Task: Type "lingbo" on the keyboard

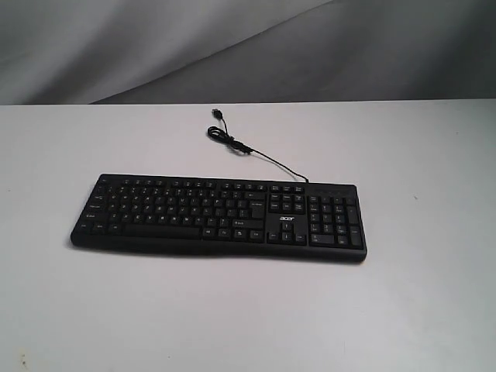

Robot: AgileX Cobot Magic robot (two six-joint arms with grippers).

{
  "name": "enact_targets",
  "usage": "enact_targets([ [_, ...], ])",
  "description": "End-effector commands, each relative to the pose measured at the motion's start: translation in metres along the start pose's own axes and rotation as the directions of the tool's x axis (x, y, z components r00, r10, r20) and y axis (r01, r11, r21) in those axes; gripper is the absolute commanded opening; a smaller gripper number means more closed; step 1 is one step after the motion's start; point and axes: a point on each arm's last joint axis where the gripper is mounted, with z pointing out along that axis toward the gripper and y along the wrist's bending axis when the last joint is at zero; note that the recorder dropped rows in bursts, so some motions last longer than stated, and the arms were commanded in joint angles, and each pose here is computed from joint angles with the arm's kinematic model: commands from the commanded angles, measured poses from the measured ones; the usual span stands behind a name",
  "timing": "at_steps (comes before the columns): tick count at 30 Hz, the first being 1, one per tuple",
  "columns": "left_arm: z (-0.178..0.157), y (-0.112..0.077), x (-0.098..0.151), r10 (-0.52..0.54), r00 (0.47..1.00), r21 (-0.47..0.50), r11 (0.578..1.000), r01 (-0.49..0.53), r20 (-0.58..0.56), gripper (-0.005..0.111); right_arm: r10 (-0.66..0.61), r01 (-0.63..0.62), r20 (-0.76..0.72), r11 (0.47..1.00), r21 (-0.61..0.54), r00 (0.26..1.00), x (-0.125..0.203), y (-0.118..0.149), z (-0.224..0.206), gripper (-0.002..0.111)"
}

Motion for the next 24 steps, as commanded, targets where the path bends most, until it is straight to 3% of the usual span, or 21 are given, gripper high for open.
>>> enact_targets([
  [1,0.000,-0.001,0.000,-0.002,1.000,0.007,1.000,0.002,0.010,0.001,0.101,-0.117,0.152,0.988,0.097,0.983,-0.025,-0.010,-0.041,0.000],
  [5,0.000,-0.001,0.000,-0.002,1.000,0.007,1.000,0.002,0.010,0.001,0.151,-0.171,0.182,0.981,0.097,0.972,-0.022,-0.007,-0.061,0.000],
  [10,0.000,-0.001,0.000,-0.002,1.000,0.007,1.000,0.002,0.010,0.001,0.246,-0.261,0.109,0.953,0.153,0.963,0.024,0.003,-0.066,0.000],
  [12,0.000,-0.001,0.000,-0.002,1.000,0.007,1.000,0.002,0.010,0.001,0.344,-0.349,0.064,0.911,0.219,0.937,0.051,0.006,-0.071,0.000],
  [16,0.000,-0.001,0.000,-0.002,1.000,0.007,1.000,0.002,0.010,0.001,0.546,-0.523,0.054,0.764,0.378,0.836,0.102,0.011,-0.089,0.000],
  [19,0.000,-0.001,0.000,-0.002,1.000,0.007,1.000,0.002,0.010,0.001,0.577,-0.553,0.107,0.691,0.465,0.810,0.118,0.015,-0.107,0.000],
  [21,0.000,-0.001,0.000,-0.002,1.000,0.007,1.000,0.002,0.010,0.001,0.510,-0.493,0.119,0.704,0.511,0.852,0.117,0.018,-0.121,0.000],
  [24,0.000,-0.001,0.000,-0.002,1.000,0.007,1.000,0.002,0.010,0.001,0.362,-0.281,-0.051,0.799,0.531,0.931,0.118,0.033,-0.137,0.000],
])
